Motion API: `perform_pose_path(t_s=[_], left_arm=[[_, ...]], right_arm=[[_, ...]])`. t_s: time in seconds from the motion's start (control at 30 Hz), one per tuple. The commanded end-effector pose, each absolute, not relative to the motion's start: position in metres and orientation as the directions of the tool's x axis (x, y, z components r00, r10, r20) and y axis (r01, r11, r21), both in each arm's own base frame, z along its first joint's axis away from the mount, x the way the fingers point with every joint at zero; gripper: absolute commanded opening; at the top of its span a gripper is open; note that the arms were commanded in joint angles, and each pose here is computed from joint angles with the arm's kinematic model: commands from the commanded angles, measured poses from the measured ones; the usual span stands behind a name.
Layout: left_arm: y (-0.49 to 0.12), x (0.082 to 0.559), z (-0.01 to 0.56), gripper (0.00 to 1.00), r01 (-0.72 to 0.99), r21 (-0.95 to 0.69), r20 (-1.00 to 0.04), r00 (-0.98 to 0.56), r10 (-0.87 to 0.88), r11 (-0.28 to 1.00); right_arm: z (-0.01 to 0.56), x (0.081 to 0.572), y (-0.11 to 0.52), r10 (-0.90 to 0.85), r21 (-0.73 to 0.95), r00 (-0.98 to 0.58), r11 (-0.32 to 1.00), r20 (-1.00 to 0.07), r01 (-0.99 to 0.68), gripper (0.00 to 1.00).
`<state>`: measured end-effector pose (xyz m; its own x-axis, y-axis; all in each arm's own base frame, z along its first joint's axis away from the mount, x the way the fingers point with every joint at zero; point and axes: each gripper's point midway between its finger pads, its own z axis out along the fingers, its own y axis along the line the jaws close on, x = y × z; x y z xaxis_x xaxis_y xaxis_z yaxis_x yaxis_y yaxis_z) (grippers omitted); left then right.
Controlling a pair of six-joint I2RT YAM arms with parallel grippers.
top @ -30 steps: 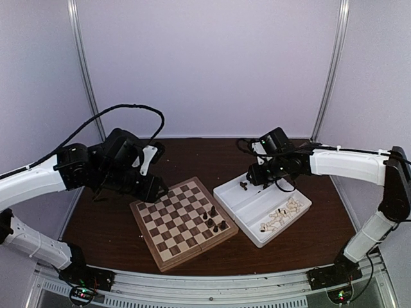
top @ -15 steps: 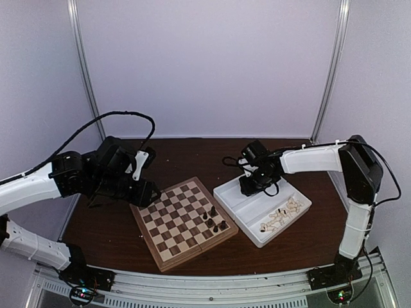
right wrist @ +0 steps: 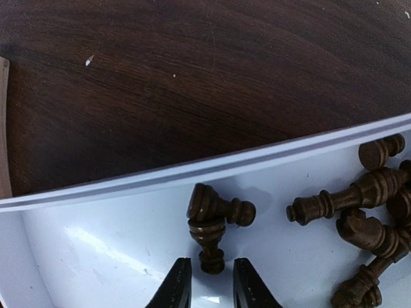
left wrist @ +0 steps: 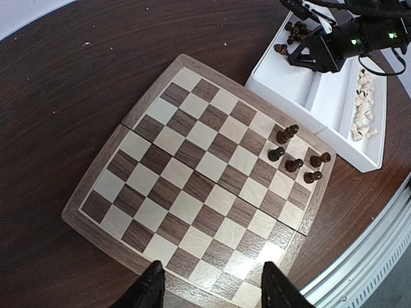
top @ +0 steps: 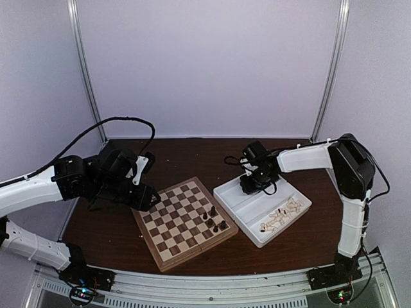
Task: Set up the chess pieces on the board
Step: Pick up the chess piece from the storage box.
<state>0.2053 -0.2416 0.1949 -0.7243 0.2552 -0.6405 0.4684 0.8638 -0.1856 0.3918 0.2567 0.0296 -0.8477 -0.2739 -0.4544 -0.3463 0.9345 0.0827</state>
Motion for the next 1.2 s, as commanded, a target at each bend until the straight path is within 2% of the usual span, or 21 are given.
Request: perform_pose_path(t_s=[0.0,0.17,0.33,0.5,0.67,0.83,0.97,1.17], left_arm=[[-0.247,0.212,0.204,0.52,0.474,-0.210,-0.672,-0.706,0.226,0.855],[-0.247,0.214,0.204,0.51,0.470,-0.211,-0.671,-0.707,0.223,0.857],[-0.249,0.214,0.201,0.51,0.468,-0.215,-0.667,-0.712,0.221,0.857],[-0.253,0.215,0.200,0.51,0.470,-0.223,-0.663,-0.715,0.221,0.854],[-0.257,0.218,0.201,0.52,0.473,-0.236,-0.671,-0.711,0.210,0.849],[-0.277,0.221,0.205,0.58,0.502,-0.344,-0.673,-0.721,0.165,0.793],[-0.285,0.225,0.205,0.58,0.505,-0.391,-0.662,-0.735,0.146,0.770],[-0.301,0.226,0.212,0.60,0.543,-0.458,-0.666,-0.734,0.132,0.704]], right_arm=[[0.027,0.403,0.262,-0.277,0.087,-0.841,0.931,-0.465,-0.355,0.22],[0.029,0.403,0.260,-0.297,0.070,-0.838,0.927,-0.458,-0.368,0.11],[0.042,0.402,0.260,-0.316,0.063,-0.817,0.918,-0.482,-0.392,0.08],[0.067,0.391,0.264,-0.321,0.108,-0.796,0.896,-0.514,-0.431,0.08],[0.101,0.360,0.277,-0.333,0.215,-0.758,0.825,-0.561,-0.522,0.09],[0.130,0.329,0.282,-0.337,0.262,-0.723,0.772,-0.603,-0.579,0.11],[0.129,0.328,0.271,-0.331,0.233,-0.743,0.807,-0.581,-0.542,0.10],[0.143,0.310,0.292,-0.345,0.320,-0.720,0.722,-0.602,-0.614,0.11]])
